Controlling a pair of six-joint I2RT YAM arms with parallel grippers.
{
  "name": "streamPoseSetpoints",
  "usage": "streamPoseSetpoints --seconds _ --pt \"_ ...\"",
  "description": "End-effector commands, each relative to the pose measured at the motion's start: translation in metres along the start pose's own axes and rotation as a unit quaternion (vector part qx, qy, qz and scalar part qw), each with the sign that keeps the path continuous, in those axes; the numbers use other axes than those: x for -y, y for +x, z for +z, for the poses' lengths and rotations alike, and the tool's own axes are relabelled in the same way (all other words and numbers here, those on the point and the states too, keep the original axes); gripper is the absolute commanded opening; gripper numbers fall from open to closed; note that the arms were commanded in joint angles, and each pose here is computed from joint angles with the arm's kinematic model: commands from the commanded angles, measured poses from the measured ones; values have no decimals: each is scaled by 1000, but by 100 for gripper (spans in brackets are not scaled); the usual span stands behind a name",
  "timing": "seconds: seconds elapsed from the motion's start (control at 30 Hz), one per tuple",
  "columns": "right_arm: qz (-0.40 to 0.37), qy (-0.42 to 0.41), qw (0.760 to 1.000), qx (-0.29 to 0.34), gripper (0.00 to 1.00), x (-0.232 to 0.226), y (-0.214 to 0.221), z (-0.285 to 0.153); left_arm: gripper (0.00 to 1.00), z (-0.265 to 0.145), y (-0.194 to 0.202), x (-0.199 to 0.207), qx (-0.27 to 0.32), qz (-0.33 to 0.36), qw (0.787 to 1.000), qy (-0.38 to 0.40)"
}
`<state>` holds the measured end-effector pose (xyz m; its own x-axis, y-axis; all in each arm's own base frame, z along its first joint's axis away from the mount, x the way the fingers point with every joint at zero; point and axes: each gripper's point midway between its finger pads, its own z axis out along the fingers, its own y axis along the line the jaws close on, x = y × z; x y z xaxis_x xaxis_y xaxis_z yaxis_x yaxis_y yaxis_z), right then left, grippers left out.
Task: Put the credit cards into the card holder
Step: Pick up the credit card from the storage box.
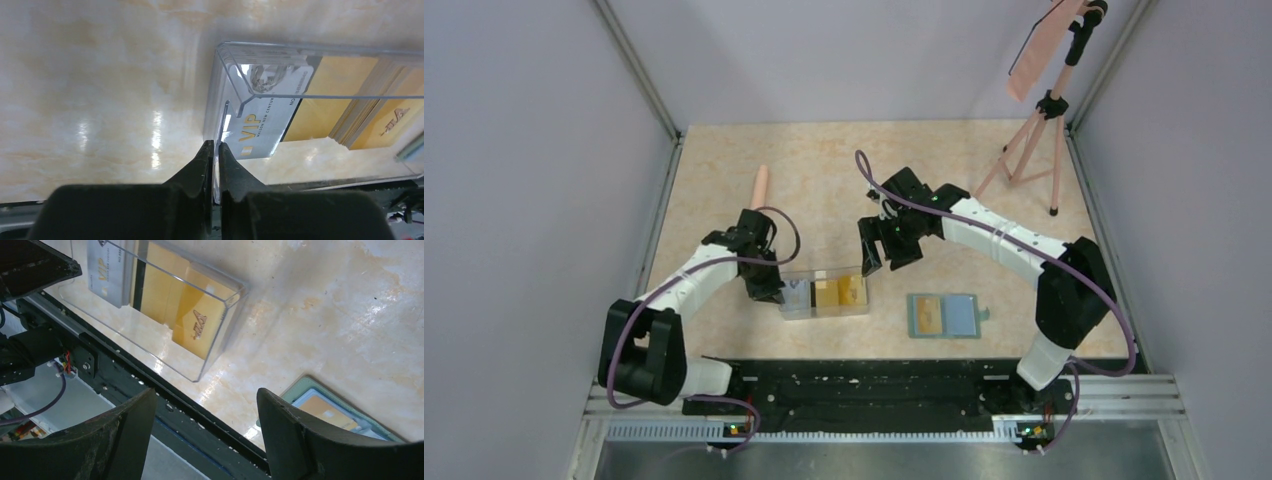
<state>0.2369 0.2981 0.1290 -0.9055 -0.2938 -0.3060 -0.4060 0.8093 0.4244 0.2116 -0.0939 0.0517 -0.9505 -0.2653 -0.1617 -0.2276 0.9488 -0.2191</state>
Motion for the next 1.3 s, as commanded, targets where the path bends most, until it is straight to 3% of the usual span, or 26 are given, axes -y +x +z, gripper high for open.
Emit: streamPoseSetpoints --seconds 0.0,0.23,0.43,0.67,0.77,0.93,1.27 --pt "-17 -29 999 38 73 -23 -15 -24 7 4 1 40 2 -5 998 67" --pt "-12 -50 998 38 69 -29 -11 -24 0 16 10 85 5 -44 993 108" --pt "2 -77 997 27 58 -33 -4 -13 0 20 23 112 -6 -3 994 105" --pt "13 -91 996 3 47 -30 5 10 30 11 24 112 9 1 995 103" --pt "14 -92 996 -11 45 -30 9 21 35 7 25 112 13 1 994 110" --pt "8 -87 996 -29 41 -31 17 44 32 14 31 105 6 -2 995 101" --pt "-18 -48 997 -51 33 -22 30 82 15 20 35 100 -1 3 996 93"
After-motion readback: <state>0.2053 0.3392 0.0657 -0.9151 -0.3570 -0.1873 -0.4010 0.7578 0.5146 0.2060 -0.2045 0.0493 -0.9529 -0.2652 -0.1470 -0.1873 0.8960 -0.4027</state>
